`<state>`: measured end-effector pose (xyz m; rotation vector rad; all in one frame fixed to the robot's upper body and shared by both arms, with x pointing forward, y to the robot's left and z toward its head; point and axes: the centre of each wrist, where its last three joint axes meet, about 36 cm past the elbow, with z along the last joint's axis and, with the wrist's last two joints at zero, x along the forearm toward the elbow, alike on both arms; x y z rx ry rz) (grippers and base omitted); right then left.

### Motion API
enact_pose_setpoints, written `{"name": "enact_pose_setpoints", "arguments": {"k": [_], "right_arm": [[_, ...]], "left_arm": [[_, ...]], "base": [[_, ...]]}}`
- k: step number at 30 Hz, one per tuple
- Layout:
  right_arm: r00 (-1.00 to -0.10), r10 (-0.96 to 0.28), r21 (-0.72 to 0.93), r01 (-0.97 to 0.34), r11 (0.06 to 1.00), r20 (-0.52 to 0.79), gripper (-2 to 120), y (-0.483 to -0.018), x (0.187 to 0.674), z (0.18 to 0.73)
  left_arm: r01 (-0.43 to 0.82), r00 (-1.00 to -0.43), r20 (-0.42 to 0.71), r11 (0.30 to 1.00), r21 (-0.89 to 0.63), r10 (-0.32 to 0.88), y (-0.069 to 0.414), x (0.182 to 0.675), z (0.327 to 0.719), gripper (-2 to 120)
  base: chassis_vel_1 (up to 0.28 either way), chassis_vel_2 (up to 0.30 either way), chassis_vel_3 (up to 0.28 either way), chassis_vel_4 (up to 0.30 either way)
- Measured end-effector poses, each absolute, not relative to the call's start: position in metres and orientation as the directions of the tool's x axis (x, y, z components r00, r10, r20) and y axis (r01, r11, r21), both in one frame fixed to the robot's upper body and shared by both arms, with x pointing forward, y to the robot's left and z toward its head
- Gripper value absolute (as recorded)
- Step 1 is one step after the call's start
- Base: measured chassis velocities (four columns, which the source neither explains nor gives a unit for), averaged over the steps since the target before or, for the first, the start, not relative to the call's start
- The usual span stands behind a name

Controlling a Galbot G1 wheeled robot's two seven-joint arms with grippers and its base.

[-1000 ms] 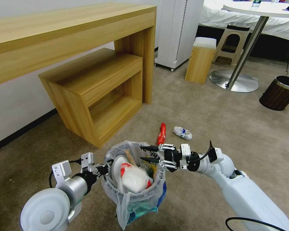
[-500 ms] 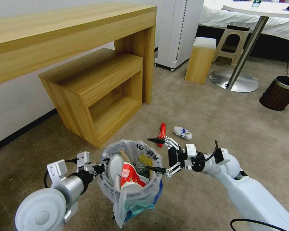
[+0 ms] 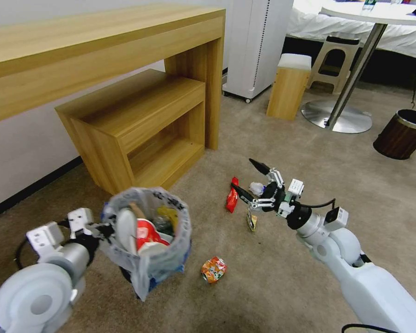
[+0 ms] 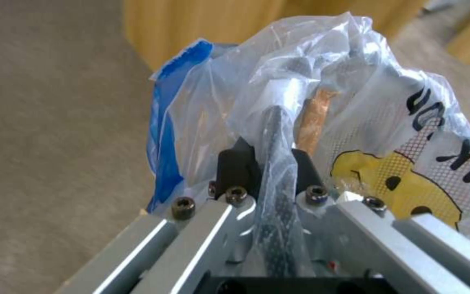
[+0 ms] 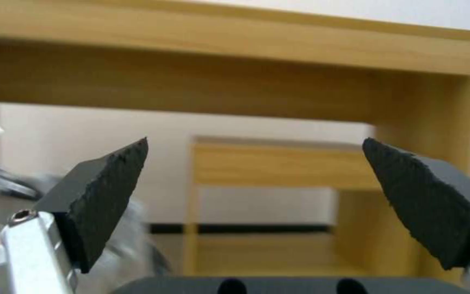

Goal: Pick up the trash bin and place the garbage on the floor into it.

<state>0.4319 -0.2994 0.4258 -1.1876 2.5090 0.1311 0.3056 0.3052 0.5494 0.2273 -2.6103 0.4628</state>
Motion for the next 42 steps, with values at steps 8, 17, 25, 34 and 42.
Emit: {"name": "enact_pose_setpoints", "arguments": {"k": [8,17,25,34,42], "right_arm": [[-0.758,-0.563,-0.063,-0.578,0.814,-0.330,100,-0.314,0.415,0.399],[-0.787,-0.546,-0.042,-0.559,0.828,-0.286,100,-0.313,0.396,0.378],[-0.782,-0.556,-0.030,-0.572,0.820,-0.282,100,-0.308,0.388,0.367],[-0.777,-0.570,-0.023,-0.587,0.809,-0.267,100,-0.302,0.381,0.360],[-0.814,-0.553,-0.018,-0.559,0.829,-0.176,100,-0.292,0.368,0.347]], "left_arm": [[-0.328,-0.870,0.453,0.915,-0.234,-0.195,0.320,0.301,0.548,2],[-0.306,-0.880,0.446,0.915,-0.262,-0.166,0.311,0.296,0.551,2],[-0.297,-0.882,0.444,0.917,-0.266,-0.157,0.308,0.295,0.552,2],[-0.293,-0.881,0.449,0.918,-0.269,-0.150,0.307,0.293,0.552,2],[-0.286,-0.881,0.451,0.919,-0.271,-0.141,0.303,0.292,0.551,2]], "base": [[0.000,0.000,0.000,0.000],[0.000,0.000,0.000,0.000],[0.000,0.000,0.000,0.000],[-0.101,0.092,0.094,-0.101],[-0.048,0.061,0.037,-0.044]]}}
